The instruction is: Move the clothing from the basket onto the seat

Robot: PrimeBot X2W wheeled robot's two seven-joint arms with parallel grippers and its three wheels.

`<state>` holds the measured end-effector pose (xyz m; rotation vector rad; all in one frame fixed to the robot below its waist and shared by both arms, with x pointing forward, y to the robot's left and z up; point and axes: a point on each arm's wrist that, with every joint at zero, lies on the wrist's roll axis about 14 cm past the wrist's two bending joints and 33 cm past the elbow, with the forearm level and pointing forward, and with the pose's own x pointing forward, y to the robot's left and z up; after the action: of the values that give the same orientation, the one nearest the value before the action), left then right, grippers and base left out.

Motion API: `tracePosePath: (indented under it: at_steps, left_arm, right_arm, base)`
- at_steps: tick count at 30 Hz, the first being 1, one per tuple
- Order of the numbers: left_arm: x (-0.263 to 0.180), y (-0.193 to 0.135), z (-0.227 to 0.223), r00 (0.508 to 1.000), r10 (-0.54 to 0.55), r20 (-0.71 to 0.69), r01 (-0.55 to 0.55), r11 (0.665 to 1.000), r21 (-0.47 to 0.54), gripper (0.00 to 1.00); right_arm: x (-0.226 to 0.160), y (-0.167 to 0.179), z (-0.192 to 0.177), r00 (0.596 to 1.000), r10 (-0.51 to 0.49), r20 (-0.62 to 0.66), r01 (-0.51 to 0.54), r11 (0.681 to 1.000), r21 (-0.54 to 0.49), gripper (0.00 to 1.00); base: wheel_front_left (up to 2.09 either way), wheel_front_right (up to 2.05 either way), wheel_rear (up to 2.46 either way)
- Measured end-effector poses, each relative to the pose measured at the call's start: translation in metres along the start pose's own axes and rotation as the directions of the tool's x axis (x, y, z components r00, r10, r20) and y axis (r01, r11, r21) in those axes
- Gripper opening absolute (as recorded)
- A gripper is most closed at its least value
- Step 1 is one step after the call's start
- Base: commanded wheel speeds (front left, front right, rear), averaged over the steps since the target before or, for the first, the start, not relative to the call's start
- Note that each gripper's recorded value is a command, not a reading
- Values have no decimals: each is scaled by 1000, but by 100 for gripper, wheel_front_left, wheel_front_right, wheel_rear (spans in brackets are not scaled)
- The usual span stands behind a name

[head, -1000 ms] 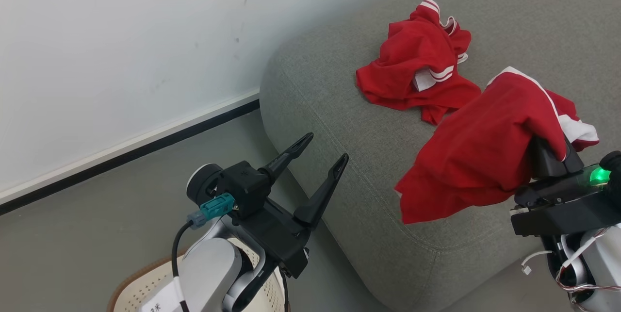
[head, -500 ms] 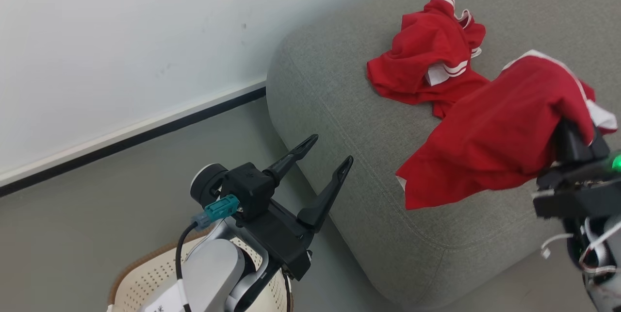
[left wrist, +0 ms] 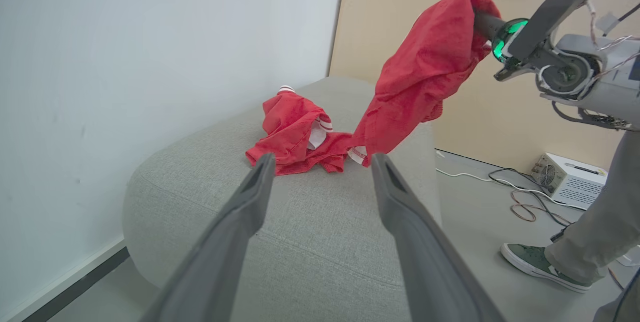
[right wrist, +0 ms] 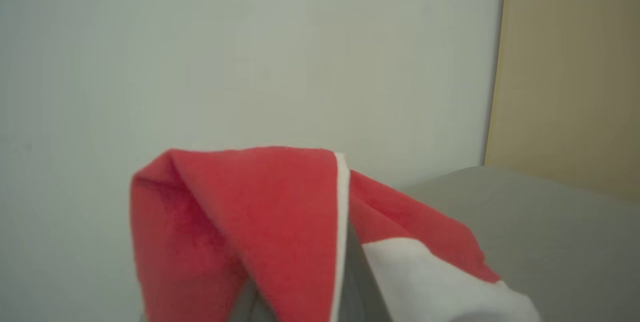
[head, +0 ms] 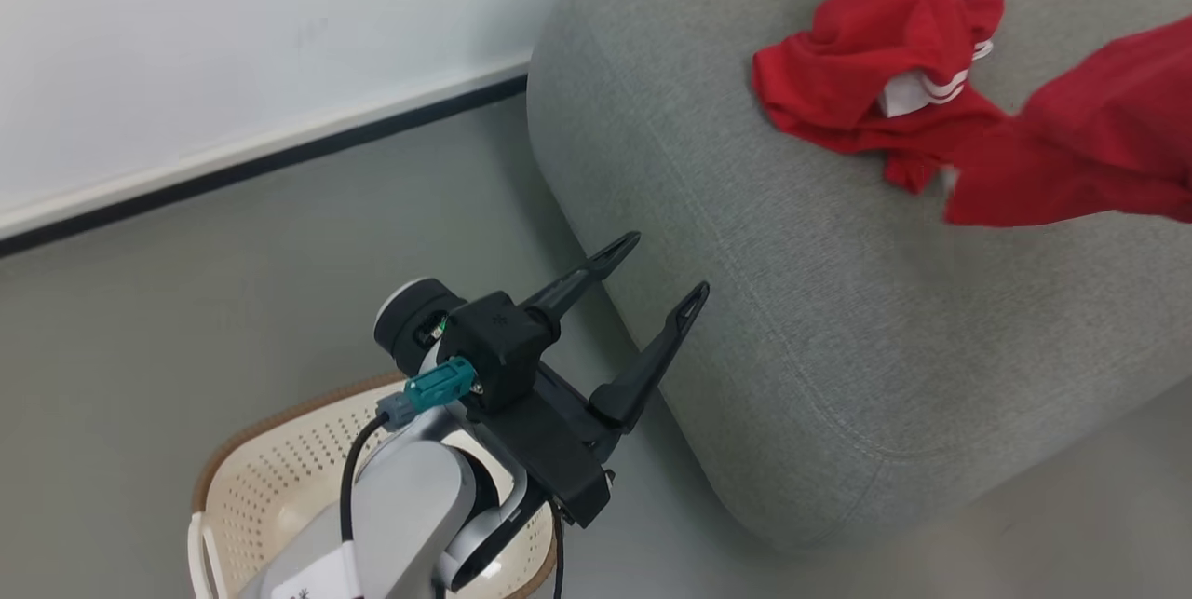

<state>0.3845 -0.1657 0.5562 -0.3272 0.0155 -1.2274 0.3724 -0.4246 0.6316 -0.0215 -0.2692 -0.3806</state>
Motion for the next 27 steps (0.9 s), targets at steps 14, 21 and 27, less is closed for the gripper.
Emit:
tracePosePath:
  at_steps: [14, 21, 27]
  left_arm:
    - [-11, 54, -11, 998, 56, -8, -56, 998, -5, 100]
    - [-24, 88, -29, 992, 118, -34, -119, 992, -42, 100]
    - [-39, 123, -44, 982, 181, -54, -184, 981, -57, 100]
  right_arm:
    - [75, -13, -48, 987, -79, -139, 69, 995, -73, 0]
    - [115, 7, -78, 981, -60, -186, 34, 989, -143, 0]
    - [142, 34, -117, 969, -25, -245, -26, 979, -200, 38]
  base:
    - [0, 0, 0]
    - [0, 0, 0]
    - [0, 0, 0]
